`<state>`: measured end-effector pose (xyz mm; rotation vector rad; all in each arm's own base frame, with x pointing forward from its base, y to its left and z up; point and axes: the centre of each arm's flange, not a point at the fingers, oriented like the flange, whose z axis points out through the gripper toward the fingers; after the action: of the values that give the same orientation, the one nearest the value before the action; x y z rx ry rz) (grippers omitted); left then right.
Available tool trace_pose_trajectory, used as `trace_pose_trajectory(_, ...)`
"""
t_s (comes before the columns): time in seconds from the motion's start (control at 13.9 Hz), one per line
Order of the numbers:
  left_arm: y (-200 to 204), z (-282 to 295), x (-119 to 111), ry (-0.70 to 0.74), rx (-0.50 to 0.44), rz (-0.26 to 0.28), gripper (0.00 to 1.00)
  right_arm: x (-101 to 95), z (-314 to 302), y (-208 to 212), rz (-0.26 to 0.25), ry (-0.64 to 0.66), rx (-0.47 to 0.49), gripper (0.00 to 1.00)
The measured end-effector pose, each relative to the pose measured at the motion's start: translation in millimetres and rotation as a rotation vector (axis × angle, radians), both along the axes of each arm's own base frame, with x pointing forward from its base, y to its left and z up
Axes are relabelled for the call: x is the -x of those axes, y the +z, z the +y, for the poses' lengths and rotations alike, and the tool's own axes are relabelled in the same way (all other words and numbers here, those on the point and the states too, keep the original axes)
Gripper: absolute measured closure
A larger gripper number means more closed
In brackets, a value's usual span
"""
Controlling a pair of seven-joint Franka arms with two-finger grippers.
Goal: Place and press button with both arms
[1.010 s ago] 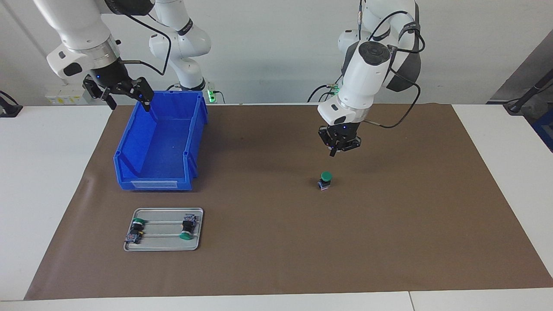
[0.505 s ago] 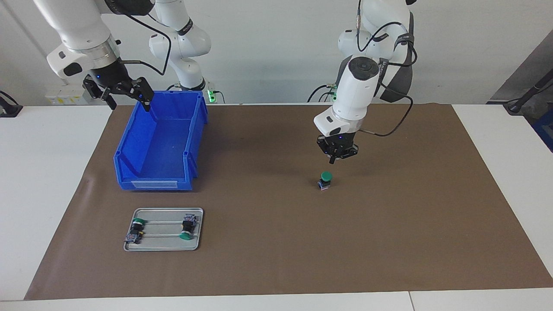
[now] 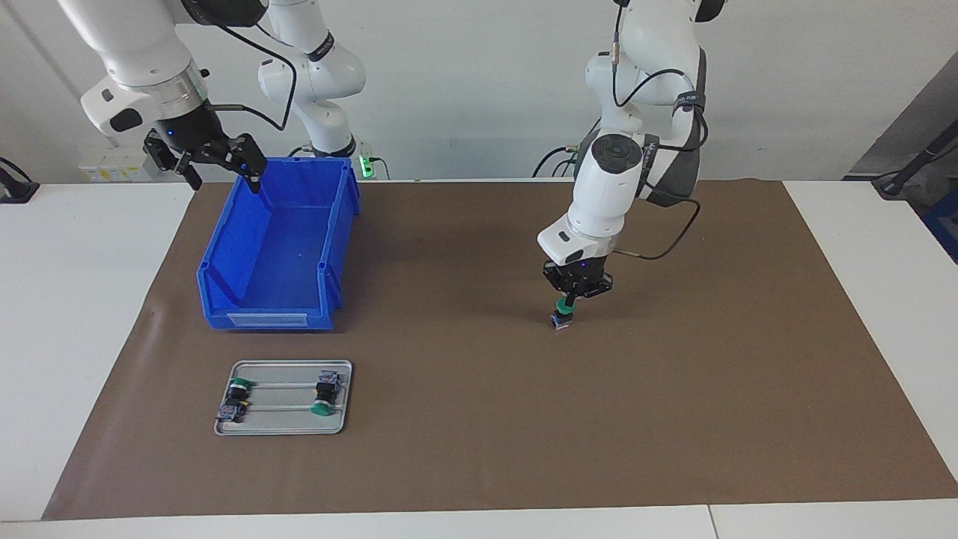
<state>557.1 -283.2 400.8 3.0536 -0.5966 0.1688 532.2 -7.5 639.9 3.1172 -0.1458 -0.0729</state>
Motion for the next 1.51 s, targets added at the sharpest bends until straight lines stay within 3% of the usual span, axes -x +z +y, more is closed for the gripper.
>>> trace_pose_trajectory(0.72, -29, 3, 6, 0.014, -0.02, 0.039, 0.99, 0.0, 0, 0, 0.0, 0.0, 0.0, 0.0)
trace_pose_trajectory(1.51, -33, 3, 7, 0.015, -0.011, 0.023, 0.99, 0.0, 0, 0, 0.0, 0.0, 0.0, 0.0)
